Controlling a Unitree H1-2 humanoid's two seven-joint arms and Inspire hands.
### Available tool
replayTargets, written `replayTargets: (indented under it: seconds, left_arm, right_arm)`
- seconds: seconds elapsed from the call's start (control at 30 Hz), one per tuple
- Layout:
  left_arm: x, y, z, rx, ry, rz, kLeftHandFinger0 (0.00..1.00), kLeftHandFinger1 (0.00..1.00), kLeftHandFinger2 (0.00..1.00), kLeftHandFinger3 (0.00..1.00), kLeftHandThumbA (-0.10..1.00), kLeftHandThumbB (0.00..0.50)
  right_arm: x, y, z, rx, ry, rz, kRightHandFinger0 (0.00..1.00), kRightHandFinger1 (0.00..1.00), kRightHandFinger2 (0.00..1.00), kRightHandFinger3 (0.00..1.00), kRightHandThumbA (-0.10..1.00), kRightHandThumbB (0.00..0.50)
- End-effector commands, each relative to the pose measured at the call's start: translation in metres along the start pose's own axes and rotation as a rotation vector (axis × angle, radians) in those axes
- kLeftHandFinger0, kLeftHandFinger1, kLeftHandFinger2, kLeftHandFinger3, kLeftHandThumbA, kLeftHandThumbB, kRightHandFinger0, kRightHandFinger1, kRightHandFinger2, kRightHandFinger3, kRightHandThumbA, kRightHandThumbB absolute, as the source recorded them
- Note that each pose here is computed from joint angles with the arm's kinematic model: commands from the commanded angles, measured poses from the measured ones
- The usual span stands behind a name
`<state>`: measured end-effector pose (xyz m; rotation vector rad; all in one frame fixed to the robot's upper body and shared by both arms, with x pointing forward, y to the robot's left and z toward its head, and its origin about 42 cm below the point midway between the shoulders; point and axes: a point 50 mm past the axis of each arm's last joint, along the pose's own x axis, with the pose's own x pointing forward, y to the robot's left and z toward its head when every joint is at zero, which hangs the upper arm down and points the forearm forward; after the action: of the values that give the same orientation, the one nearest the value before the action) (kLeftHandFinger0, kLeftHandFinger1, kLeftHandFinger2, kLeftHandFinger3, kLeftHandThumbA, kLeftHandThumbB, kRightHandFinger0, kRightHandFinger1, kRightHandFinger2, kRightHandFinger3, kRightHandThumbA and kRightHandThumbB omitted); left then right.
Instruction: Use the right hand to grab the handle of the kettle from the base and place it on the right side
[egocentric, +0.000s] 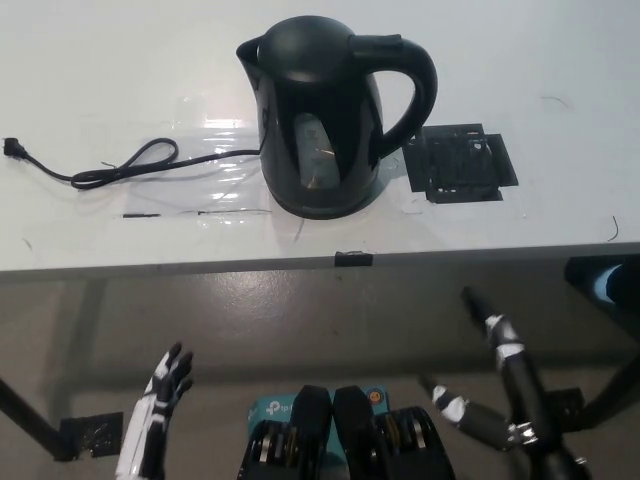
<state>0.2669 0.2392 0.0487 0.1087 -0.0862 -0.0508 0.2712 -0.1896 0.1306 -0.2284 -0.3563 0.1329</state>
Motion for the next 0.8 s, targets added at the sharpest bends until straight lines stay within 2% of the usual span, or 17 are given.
replayTargets:
  seconds: [0.0,0.07,0.17,0.23,0.3,0.33,0.4,0.47,0.77]
  left_arm:
    - [0.018,-0.012,0.026,-0.023,-0.123,-0.045,1.00,1.00,1.00,1.00,1.00,0.500]
    - [0.019,-0.015,0.027,-0.028,-0.122,-0.052,1.00,1.00,1.00,1.00,1.00,0.500]
    - [0.018,-0.013,0.028,-0.026,-0.115,-0.050,1.00,1.00,1.00,1.00,1.00,0.500]
    - [0.019,-0.012,0.026,-0.023,-0.112,-0.044,1.00,1.00,1.00,1.00,1.00,0.500]
    - [0.018,-0.012,0.025,-0.016,-0.114,-0.041,1.00,1.00,1.00,1.00,1.00,0.499]
    - [0.019,-0.011,0.024,-0.014,-0.113,-0.040,1.00,1.00,1.00,1.00,1.00,0.500]
    - [0.020,-0.011,0.024,-0.005,-0.114,-0.040,1.00,1.00,1.00,1.00,1.00,0.500]
    - [0.020,-0.011,0.025,0.002,-0.116,-0.039,1.00,1.00,1.00,1.00,1.00,0.500]
    - [0.019,-0.010,0.022,-0.004,-0.114,-0.040,1.00,1.00,1.00,1.00,1.00,0.500]
  right_arm:
    - [0.016,-0.020,0.040,-0.029,-0.185,-0.112,1.00,1.00,1.00,1.00,0.81,0.079]
    - [0.025,-0.028,0.057,-0.016,-0.224,-0.127,1.00,1.00,1.00,1.00,0.82,0.054]
    - [0.044,-0.033,0.073,-0.018,-0.254,-0.141,1.00,1.00,1.00,1.00,0.78,0.049]
    - [0.071,-0.037,0.084,-0.033,-0.265,-0.158,1.00,1.00,1.00,1.00,0.79,0.077]
    - [0.083,-0.039,0.090,-0.054,-0.252,-0.158,1.00,1.00,1.00,1.00,0.81,0.082]
    - [0.102,-0.042,0.095,-0.063,-0.232,-0.161,1.00,1.00,1.00,1.00,0.85,0.108]
    - [0.123,-0.045,0.098,-0.065,-0.220,-0.168,1.00,1.00,1.00,1.00,0.86,0.119]
    - [0.144,-0.047,0.096,-0.069,-0.191,-0.171,1.00,1.00,1.00,1.00,0.89,0.158]
    - [0.242,-0.044,0.086,-0.089,-0.076,-0.171,1.00,1.00,1.00,1.00,0.87,0.226]
